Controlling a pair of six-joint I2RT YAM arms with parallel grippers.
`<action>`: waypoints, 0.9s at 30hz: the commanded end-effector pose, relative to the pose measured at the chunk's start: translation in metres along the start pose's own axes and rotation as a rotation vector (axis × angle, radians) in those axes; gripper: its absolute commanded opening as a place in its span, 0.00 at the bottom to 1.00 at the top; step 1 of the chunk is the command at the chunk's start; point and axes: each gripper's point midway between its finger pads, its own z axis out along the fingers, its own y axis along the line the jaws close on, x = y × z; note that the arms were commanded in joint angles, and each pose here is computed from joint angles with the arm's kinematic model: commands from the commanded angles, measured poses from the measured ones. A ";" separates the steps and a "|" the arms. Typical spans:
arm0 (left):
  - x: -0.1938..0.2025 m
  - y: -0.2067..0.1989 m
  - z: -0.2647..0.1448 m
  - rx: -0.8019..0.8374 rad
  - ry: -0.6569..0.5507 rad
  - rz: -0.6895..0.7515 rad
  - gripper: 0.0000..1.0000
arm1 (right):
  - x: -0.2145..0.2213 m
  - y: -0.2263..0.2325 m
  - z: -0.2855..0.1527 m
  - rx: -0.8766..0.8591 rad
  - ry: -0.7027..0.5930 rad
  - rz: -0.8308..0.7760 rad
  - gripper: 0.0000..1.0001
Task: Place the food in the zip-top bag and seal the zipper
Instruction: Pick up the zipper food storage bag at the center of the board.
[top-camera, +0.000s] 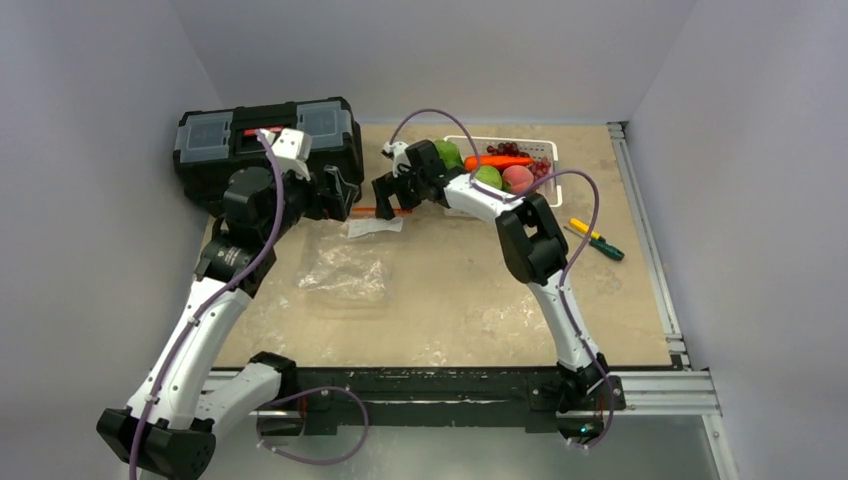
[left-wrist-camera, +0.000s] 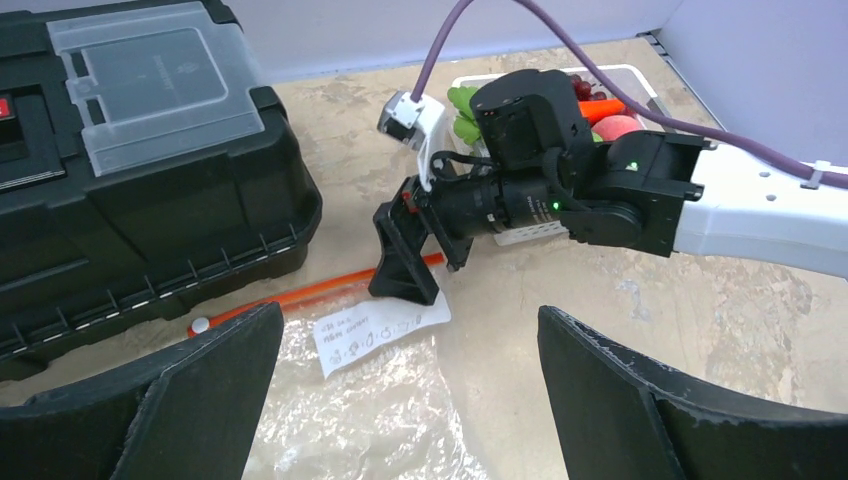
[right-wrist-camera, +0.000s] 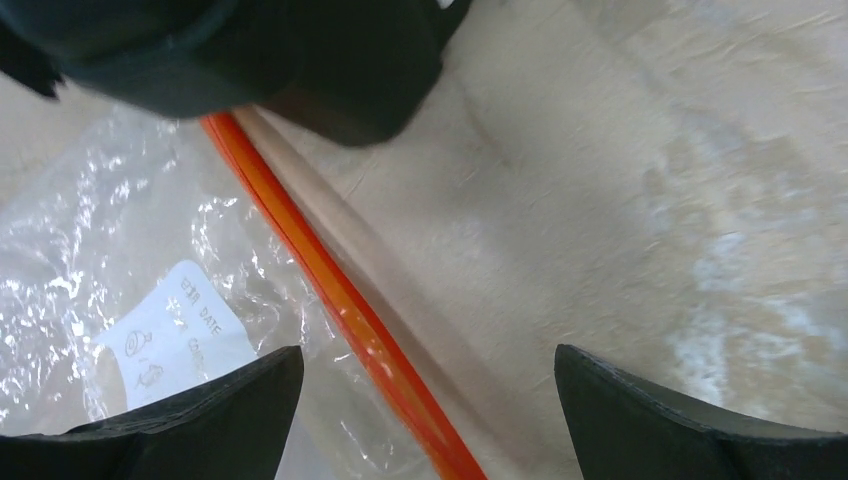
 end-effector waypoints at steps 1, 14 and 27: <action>-0.020 -0.011 0.001 0.054 -0.055 0.023 0.98 | -0.005 0.031 -0.012 -0.153 0.027 -0.038 0.99; -0.013 -0.019 0.010 0.102 -0.015 0.003 0.98 | 0.038 0.080 -0.057 -0.342 0.008 0.115 0.79; 0.010 -0.024 0.031 0.132 0.099 -0.025 0.96 | 0.057 0.103 -0.089 -0.381 -0.110 0.236 0.26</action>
